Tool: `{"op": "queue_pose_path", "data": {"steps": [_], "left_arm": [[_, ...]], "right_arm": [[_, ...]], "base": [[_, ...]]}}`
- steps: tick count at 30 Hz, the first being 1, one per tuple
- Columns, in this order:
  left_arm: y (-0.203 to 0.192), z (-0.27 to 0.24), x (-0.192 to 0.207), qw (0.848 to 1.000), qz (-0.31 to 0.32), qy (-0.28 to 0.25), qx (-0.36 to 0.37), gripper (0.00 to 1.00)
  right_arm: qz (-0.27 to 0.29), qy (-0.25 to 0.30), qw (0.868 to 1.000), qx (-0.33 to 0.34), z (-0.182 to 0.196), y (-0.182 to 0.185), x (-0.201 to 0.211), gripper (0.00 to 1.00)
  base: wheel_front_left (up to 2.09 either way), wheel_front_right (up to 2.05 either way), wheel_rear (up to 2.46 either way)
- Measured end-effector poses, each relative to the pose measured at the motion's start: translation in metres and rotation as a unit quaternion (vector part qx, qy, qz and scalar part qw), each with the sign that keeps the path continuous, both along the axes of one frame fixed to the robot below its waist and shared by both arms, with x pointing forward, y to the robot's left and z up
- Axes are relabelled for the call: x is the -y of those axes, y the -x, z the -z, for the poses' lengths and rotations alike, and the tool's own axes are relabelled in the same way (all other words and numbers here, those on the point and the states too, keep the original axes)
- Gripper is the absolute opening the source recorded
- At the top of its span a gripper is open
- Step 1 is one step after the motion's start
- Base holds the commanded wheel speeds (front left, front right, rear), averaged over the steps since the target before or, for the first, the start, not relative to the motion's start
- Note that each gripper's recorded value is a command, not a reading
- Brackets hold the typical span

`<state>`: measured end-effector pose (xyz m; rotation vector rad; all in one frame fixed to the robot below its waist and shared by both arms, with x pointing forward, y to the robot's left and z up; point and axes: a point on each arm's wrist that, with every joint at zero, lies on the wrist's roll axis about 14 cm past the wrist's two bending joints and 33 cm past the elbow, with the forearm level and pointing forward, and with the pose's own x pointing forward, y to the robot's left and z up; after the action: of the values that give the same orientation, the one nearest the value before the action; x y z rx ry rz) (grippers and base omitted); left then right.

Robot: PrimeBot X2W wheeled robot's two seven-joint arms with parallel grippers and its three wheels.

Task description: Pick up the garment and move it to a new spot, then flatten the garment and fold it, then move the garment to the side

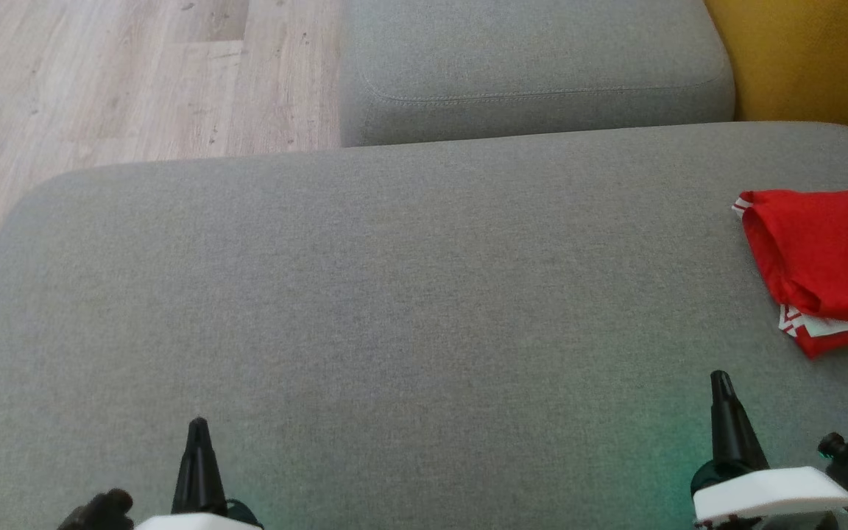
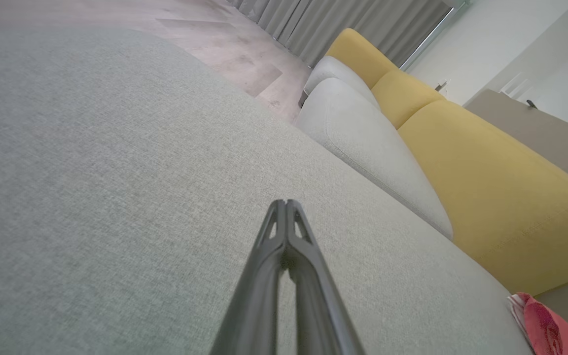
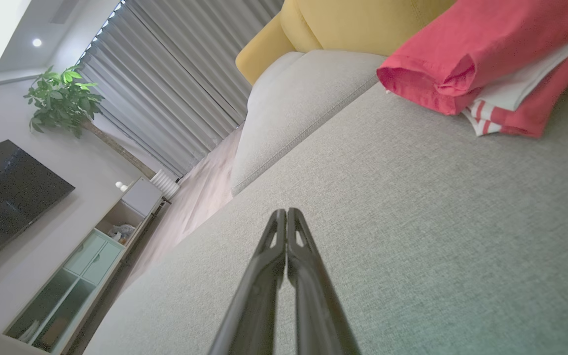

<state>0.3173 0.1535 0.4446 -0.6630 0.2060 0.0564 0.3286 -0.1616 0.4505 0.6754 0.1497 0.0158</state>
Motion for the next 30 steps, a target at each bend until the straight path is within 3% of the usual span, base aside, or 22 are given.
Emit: {"op": "queue_pose_path", "data": {"steps": [12,30], "left_arm": [[-0.008,-0.001,-0.004,0.998,-0.013,0.064,-0.005,0.00],[-0.022,-0.005,-0.012,0.984,-0.031,0.174,-0.005,0.00]], "right_arm": [[0.020,-0.063,0.998,-0.008,-0.001,-0.006,0.007,0.00],[0.051,-0.171,0.984,-0.013,-0.004,-0.016,0.019,0.00]], "base": [[0.00,0.00,0.00],[0.00,0.00,0.00]]}}
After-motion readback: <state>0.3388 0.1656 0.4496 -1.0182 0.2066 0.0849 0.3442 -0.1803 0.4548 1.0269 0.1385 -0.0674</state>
